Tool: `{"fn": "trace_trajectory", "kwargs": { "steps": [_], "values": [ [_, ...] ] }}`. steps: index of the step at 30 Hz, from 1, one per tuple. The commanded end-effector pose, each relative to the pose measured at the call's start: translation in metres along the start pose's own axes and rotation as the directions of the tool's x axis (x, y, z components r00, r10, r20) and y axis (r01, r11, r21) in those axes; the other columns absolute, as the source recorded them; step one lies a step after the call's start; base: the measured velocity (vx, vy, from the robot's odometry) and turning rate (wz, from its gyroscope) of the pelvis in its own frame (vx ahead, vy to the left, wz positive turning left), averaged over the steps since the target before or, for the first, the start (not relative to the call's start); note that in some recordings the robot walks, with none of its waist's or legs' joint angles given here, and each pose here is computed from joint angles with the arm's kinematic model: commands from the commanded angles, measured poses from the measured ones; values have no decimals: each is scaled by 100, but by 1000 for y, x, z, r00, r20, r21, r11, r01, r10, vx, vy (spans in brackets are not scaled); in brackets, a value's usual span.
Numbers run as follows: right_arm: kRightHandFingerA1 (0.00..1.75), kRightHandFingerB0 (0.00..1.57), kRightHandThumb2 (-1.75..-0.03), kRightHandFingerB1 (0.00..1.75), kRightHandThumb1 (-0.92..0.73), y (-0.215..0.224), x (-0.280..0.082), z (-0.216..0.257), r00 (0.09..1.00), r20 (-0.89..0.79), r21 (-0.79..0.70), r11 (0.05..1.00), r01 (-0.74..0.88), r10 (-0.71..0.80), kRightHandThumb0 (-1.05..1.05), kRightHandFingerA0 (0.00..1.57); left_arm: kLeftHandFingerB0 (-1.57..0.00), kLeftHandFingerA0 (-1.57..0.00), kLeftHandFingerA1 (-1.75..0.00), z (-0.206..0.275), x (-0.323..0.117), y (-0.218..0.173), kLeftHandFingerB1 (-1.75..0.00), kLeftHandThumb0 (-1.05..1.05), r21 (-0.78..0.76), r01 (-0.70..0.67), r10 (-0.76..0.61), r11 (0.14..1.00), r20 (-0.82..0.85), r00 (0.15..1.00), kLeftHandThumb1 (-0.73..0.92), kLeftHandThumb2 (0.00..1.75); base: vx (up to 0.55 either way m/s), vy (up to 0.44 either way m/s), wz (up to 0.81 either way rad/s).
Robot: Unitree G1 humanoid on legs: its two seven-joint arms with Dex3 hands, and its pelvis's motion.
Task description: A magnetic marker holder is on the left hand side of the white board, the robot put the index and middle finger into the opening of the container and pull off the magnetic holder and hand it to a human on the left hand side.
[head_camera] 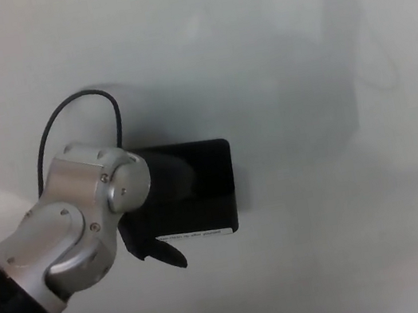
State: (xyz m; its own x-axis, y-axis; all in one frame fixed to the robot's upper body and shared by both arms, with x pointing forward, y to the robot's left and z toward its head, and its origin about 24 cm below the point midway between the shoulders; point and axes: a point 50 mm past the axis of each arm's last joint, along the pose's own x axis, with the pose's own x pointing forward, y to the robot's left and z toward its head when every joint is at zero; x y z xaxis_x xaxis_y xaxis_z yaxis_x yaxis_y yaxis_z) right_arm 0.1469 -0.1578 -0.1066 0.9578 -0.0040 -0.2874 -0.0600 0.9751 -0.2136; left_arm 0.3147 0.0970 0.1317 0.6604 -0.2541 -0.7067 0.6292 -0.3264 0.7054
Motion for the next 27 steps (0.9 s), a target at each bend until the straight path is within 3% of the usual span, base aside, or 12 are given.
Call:
{"fn": "trace_trajectory", "kwargs": {
  "steps": [1,3,4,5,8,9,11,12,16,17,18,27],
  "values": [
    [49,61,-61,44,-69,-4,3,1,1000,2,-14,1000,14,-14,-42,81,-21,-68,-50,3,4,2,-29,-66,85,-74,77,994,-29,997,56,58,0,0,0],
    [52,58,-63,45,-64,-4,3,1,1000,5,-14,1000,16,-16,-44,80,-8,-61,-69,5,7,0,-45,-36,99,-95,97,991,-15,995,32,86,0,0,0],
    [52,58,-63,45,-64,-4,3,2,1000,8,-16,1000,16,-16,-44,80,-8,-61,-69,6,8,-1,-45,-36,108,-114,115,988,-5,993,32,86,0,0,0],
    [52,58,-63,45,-65,-4,3,2,1000,10,-21,1000,16,-16,-44,80,-30,-72,-59,7,10,-3,-31,-43,110,-135,135,985,10,991,52,56,0,0,0],
    [50,61,-61,45,-69,-4,3,2,1000,11,-16,1000,17,-16,-41,81,-39,-73,-66,8,15,-9,-34,-33,105,-197,193,975,48,980,56,57,0,0,0],
    [50,61,-61,45,-69,-4,4,2,1000,12,-16,1000,15,-15,-41,81,-45,-70,-96,7,16,-11,-35,-22,107,-211,206,972,53,977,59,58,0,0,0],
    [51,58,-63,45,-65,-3,5,3,1000,11,-19,1000,11,-10,-44,80,-57,-70,-91,7,20,-16,-40,-17,127,-225,220,966,53,974,60,58,0,0,0],
    [49,61,-61,44,-69,-3,5,2,1000,6,-11,1000,7,-7,-41,82,-63,-73,-96,7,21,-19,-63,-31,145,-232,226,962,59,972,48,83,0,0,0],
    [50,62,-61,45,-69,-3,6,4,1000,14,-14,1000,4,-4,-40,83,-61,-74,-97,5,24,-25,-64,-32,150,-278,268,949,85,960,52,89,0,0,0],
    [50,62,-61,45,-69,-2,7,4,1000,15,-14,1000,5,-5,-40,83,-61,-74,-97,4,25,-25,-64,-32,147,-281,271,948,85,959,52,89,0,0,0],
    [50,61,-61,45,-69,-3,7,4,1000,13,-11,1000,6,-5,-41,83,-67,-65,-107,3,25,-25,-54,-26,140,-288,278,947,88,957,69,60,0,0,0],
    [53,57,-64,45,-65,-1,11,6,1000,13,-24,1000,-6,6,-47,83,-73,-75,-95,-13,26,-25,-58,-28,12,-290,287,957,110,952,67,59,0,0,0]
  ]
}}
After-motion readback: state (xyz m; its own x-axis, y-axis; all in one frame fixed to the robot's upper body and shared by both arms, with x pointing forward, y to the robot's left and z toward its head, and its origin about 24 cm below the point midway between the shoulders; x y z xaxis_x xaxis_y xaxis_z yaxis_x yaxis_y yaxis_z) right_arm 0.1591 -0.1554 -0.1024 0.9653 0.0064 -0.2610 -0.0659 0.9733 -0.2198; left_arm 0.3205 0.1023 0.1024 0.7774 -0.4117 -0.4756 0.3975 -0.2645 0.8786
